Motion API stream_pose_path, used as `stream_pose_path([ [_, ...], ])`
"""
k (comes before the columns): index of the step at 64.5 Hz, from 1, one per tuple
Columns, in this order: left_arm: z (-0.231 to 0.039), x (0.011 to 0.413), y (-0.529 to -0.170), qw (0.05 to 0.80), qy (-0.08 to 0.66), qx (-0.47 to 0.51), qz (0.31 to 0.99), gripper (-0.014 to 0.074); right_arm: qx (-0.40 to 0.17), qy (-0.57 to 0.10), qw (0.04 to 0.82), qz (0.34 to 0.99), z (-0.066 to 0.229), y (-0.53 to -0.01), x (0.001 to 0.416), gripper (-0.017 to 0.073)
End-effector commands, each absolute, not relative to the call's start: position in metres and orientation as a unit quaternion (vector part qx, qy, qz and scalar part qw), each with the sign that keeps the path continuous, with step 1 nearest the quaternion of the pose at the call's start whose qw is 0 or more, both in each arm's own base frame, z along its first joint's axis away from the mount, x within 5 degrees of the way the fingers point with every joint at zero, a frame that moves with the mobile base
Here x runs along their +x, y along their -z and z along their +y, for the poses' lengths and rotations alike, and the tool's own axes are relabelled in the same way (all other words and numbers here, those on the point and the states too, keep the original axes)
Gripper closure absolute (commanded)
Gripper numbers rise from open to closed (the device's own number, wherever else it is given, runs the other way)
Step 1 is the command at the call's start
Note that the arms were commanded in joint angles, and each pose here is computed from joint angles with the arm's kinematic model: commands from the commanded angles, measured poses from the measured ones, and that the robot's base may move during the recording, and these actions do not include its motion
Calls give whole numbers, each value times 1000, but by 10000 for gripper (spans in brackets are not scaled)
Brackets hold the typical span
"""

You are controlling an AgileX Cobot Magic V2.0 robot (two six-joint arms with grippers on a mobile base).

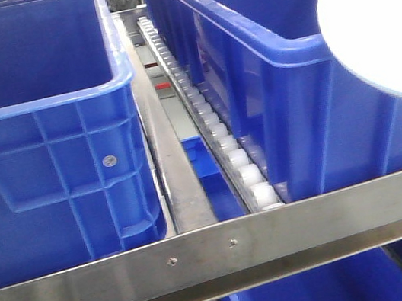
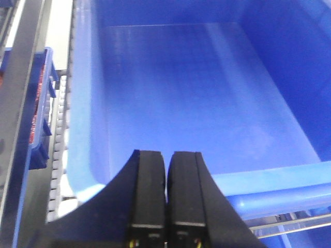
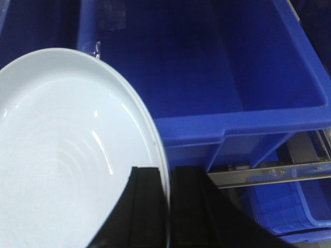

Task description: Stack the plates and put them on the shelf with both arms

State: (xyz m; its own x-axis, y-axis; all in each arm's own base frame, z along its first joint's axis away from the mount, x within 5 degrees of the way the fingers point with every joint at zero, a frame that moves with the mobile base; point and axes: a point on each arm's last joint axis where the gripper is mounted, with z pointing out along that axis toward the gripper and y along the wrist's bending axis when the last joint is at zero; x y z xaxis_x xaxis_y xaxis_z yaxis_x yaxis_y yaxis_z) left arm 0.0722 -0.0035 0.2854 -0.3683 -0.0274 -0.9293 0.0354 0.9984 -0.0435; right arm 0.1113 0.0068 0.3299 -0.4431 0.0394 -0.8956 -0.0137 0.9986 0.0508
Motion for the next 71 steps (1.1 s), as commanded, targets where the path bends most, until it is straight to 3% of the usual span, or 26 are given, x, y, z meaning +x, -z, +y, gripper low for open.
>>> stream_pose_path([
  [1, -4, 75, -301, 601, 36, 3, 798, 503, 5, -29, 577, 816, 7, -347, 115, 510],
  [71, -4, 75, -301, 601, 36, 3, 798, 504, 4, -28, 577, 816, 7, -347, 115, 510],
])
